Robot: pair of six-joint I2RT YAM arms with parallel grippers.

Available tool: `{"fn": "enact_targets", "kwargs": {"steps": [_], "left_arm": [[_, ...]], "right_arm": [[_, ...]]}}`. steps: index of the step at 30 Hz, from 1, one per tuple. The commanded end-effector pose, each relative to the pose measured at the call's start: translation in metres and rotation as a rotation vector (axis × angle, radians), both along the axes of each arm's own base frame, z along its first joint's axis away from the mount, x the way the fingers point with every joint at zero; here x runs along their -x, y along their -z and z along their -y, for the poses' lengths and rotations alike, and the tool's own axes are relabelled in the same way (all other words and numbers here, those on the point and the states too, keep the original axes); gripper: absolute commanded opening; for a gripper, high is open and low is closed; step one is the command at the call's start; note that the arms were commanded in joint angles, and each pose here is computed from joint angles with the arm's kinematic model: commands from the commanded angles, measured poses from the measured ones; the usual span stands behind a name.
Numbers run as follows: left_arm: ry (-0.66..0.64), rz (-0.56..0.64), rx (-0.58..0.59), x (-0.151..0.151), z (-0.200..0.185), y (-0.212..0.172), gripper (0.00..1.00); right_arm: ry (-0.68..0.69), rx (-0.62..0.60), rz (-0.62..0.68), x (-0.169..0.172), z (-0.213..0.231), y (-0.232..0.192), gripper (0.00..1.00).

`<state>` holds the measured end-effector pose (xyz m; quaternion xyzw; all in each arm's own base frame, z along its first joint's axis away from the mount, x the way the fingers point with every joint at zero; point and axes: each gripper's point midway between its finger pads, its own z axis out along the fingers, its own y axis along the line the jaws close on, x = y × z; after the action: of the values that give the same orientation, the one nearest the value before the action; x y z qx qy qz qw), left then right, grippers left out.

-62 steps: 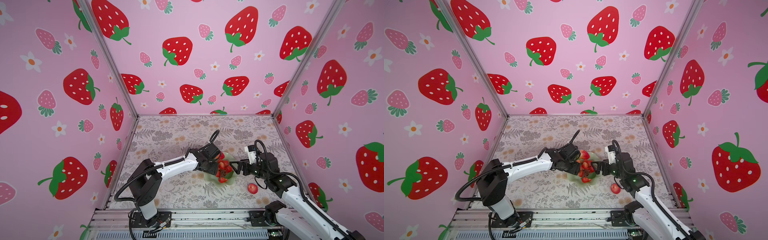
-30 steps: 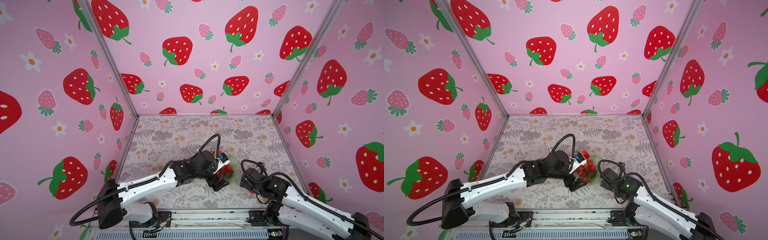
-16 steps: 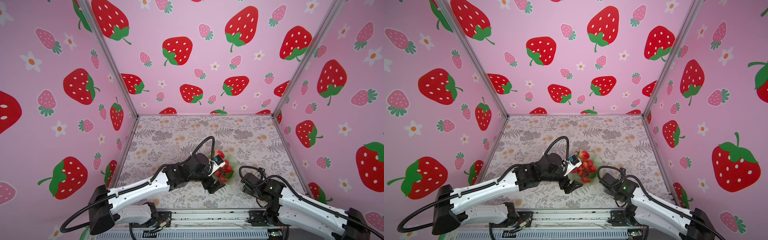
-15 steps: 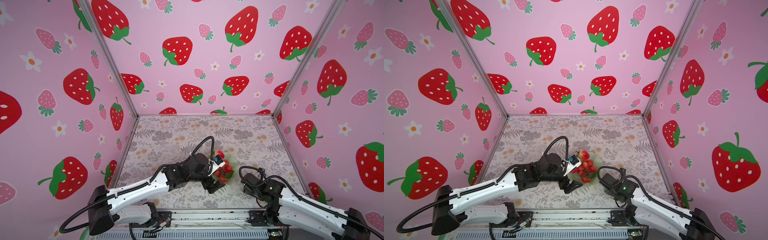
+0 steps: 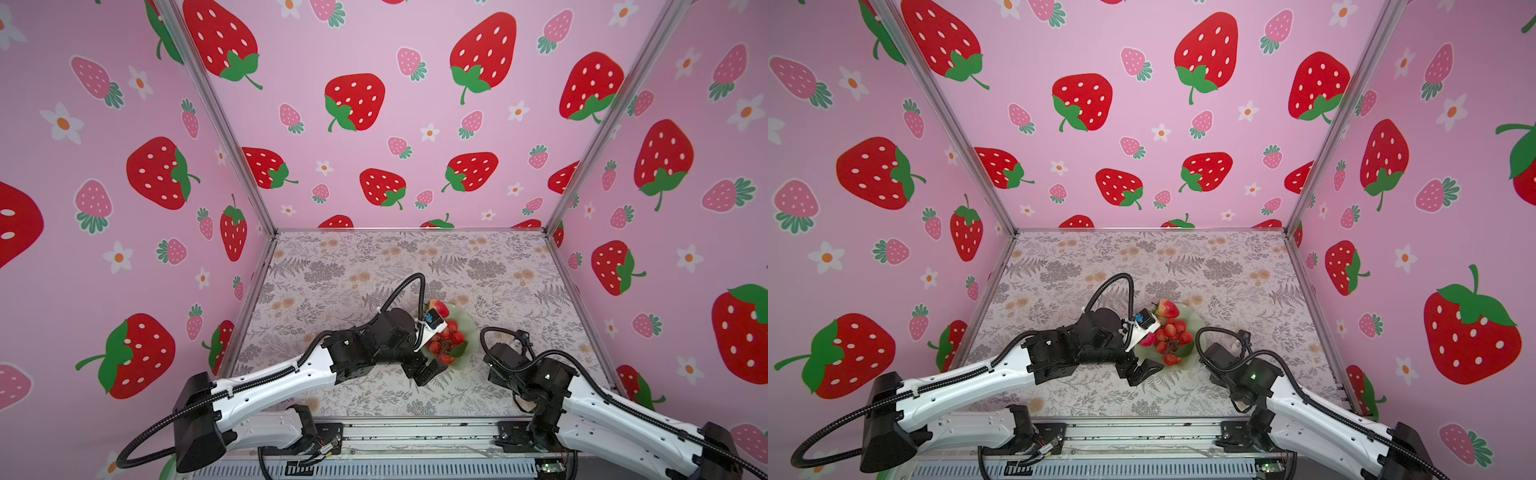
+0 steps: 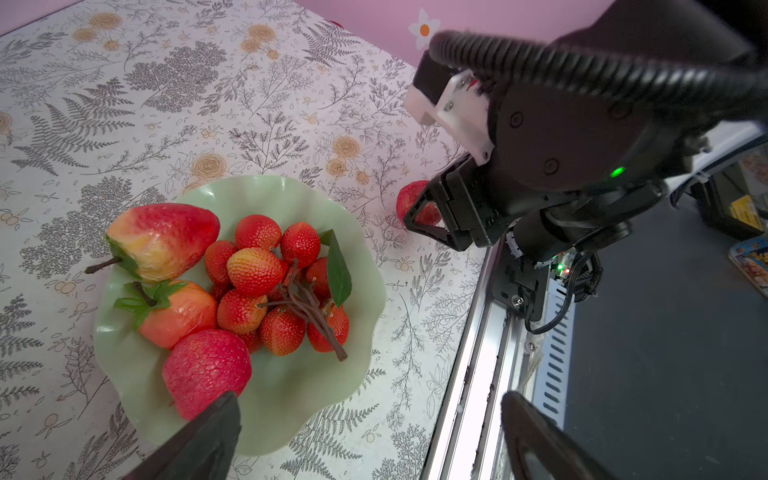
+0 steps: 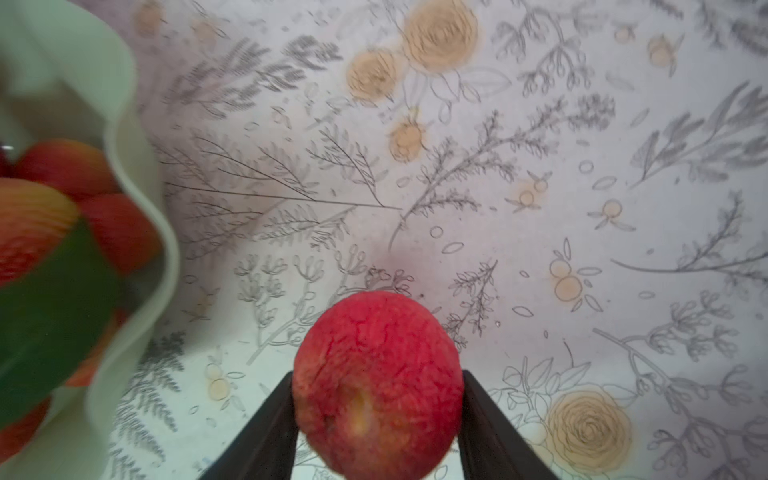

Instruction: Place and organize the fake fruits in the fruit bowl

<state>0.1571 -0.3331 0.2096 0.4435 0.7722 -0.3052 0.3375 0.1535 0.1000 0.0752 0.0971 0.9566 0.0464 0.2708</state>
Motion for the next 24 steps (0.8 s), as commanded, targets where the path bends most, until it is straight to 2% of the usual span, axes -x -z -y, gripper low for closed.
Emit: {"fn": "enact_targets", "kwargs": {"steps": [1,5,9,12,19,24], "left_arm": [[-0.017,0.035,0.049,-0.005,0.003,-0.015,0.99],[-0.107,0.067,0.018,-0.021,-0.002,-0.012,0.99],[-0.133,0.071,0.017,-0.026,-0.002,-0.012,0.99],[-0.151,0.079,0.032,-0.028,-0.004,-0.017,0.99],[-0.175,0.078,0.024,-0.030,-0.007,-0.014,0.99],[-0.199,0.084,0.029,-0.033,-0.010,-0.016,0.99]], "right_arm": [[-0.086,0.007,0.169,-0.031,-0.019,-0.046,0.58],[-0.201,-0.039,0.280,-0.061,-0.057,-0.074,0.58],[-0.229,-0.119,0.248,-0.090,-0.071,-0.061,0.58],[-0.248,-0.178,0.282,-0.108,-0.075,-0.063,0.58],[-0.326,-0.189,0.278,-0.119,-0.088,-0.063,0.58],[-0.368,-0.217,0.234,-0.116,-0.099,-0.045,0.58]]}}
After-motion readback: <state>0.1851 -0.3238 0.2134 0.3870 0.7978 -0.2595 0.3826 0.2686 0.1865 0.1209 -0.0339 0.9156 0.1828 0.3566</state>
